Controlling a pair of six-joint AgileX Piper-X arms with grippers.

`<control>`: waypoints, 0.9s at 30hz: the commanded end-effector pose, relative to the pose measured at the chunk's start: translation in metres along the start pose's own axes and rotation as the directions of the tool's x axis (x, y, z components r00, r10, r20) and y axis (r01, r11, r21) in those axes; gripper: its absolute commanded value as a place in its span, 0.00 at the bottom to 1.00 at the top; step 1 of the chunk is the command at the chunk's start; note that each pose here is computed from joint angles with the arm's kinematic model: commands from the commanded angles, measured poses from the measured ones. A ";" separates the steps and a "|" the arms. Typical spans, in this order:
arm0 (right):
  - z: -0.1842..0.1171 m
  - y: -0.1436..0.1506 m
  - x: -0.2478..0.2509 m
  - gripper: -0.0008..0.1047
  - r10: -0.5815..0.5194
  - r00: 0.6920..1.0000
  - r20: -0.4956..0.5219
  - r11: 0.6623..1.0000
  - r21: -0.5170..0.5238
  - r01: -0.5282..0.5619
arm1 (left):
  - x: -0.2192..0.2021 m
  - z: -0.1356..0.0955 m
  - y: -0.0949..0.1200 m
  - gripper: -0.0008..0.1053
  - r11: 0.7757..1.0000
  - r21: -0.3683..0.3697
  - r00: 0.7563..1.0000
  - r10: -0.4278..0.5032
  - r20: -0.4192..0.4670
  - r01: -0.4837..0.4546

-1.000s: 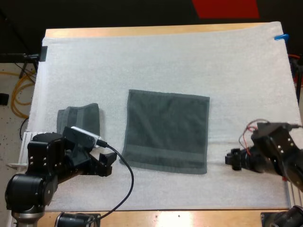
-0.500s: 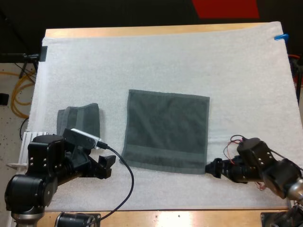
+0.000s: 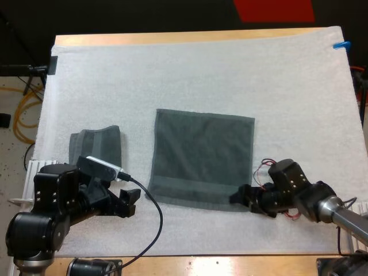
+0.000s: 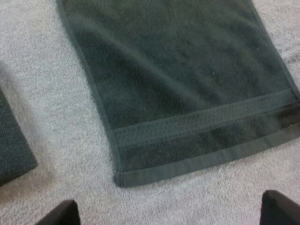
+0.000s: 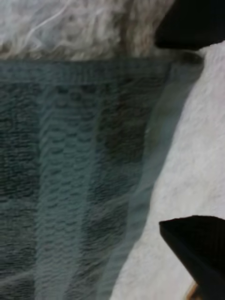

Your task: Pick towel from pile fold and stack

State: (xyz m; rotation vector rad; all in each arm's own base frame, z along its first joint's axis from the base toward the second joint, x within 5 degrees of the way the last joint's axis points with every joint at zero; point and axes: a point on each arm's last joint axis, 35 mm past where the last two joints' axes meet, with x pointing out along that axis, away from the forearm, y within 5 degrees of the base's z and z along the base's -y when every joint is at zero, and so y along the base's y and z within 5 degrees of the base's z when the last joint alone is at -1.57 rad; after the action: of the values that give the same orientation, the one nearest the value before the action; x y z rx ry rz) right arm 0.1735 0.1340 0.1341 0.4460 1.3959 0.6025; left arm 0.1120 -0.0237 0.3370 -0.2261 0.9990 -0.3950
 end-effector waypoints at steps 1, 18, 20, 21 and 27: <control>0.003 0.000 0.003 0.69 0.021 1.000 0.000 1.000 0.007 -0.021 | -0.002 0.000 -0.001 0.70 1.000 0.014 1.000 0.006 0.010 -0.006; 0.002 -0.007 0.010 0.01 -0.015 1.000 -0.018 1.000 0.018 0.016 | 0.000 0.004 -0.001 0.70 0.999 0.040 1.000 0.002 0.026 -0.003; 0.002 -0.006 0.009 0.01 -0.015 1.000 -0.015 1.000 0.010 0.015 | 0.006 0.006 -0.001 0.70 0.999 0.049 1.000 -0.008 0.011 0.007; 0.002 -0.006 0.009 0.01 -0.015 1.000 -0.015 1.000 0.009 0.015 | 0.011 0.008 -0.001 0.70 0.998 0.056 1.000 -0.014 -0.004 0.014; -0.007 -0.008 -0.001 0.01 -0.097 0.994 -0.042 0.994 -0.055 0.094 | 0.055 0.008 0.000 0.70 0.995 0.079 0.987 -0.040 -0.158 0.053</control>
State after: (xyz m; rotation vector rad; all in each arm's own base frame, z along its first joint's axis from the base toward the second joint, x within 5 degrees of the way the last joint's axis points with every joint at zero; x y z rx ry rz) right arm 0.1698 0.1299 0.1284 0.3527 1.4268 0.5773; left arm 0.1434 -0.0452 0.3007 -0.1555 1.1307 -0.5011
